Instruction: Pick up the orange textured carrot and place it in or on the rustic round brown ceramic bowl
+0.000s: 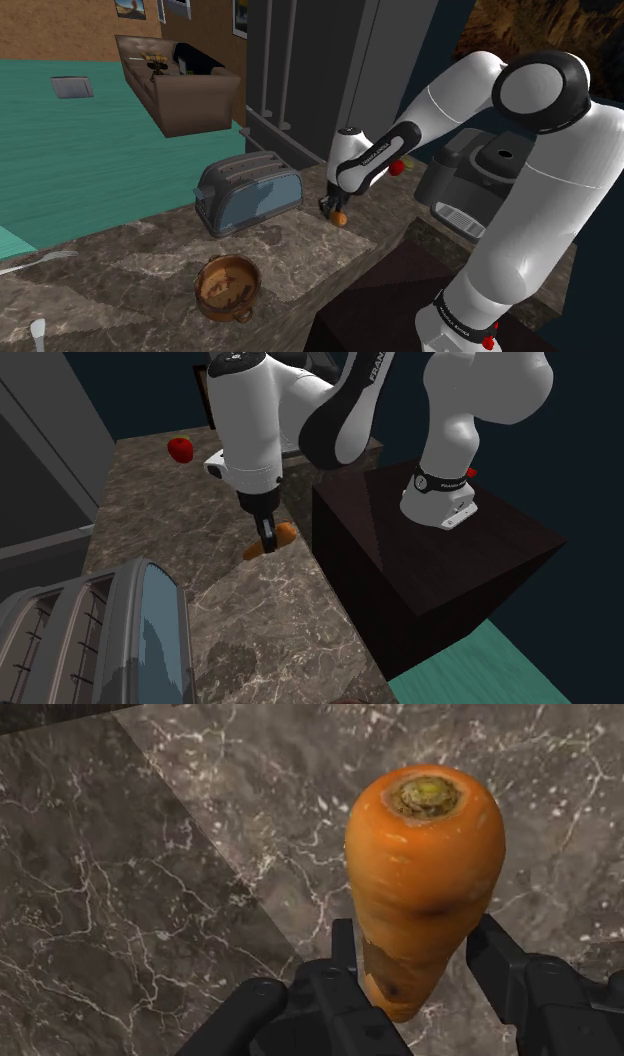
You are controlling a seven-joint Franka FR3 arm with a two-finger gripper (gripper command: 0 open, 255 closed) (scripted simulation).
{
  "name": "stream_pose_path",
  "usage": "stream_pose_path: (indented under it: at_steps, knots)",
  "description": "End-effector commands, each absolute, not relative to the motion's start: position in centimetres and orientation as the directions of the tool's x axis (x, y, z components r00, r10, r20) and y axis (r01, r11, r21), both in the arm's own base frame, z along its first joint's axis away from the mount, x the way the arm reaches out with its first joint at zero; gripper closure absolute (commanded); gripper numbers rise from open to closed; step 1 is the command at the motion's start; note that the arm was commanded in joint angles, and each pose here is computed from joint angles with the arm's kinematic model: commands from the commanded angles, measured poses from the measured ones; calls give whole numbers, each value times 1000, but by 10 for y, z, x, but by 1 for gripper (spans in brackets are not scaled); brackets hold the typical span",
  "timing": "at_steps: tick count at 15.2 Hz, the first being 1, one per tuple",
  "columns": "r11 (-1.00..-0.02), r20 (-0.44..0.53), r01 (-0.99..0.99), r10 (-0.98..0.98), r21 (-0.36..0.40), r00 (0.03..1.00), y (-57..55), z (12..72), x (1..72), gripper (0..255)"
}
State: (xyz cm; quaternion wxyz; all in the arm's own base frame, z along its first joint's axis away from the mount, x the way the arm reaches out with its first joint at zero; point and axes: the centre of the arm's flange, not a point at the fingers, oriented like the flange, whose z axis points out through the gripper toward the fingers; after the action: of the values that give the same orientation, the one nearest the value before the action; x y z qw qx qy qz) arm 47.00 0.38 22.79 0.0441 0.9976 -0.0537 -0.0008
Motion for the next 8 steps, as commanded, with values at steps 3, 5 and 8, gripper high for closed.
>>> stream_pose_path:
  at_steps: [3, 5, 8]
  knots:
    - [-990, 3, -107, -107, 88, 994, 3, 249, 470, 255]
    - [-990, 3, -107, -107, 88, 994, 16, 251, 470, 255]
    - [-990, 3, -107, -107, 88, 994, 56, 252, 470, 255]
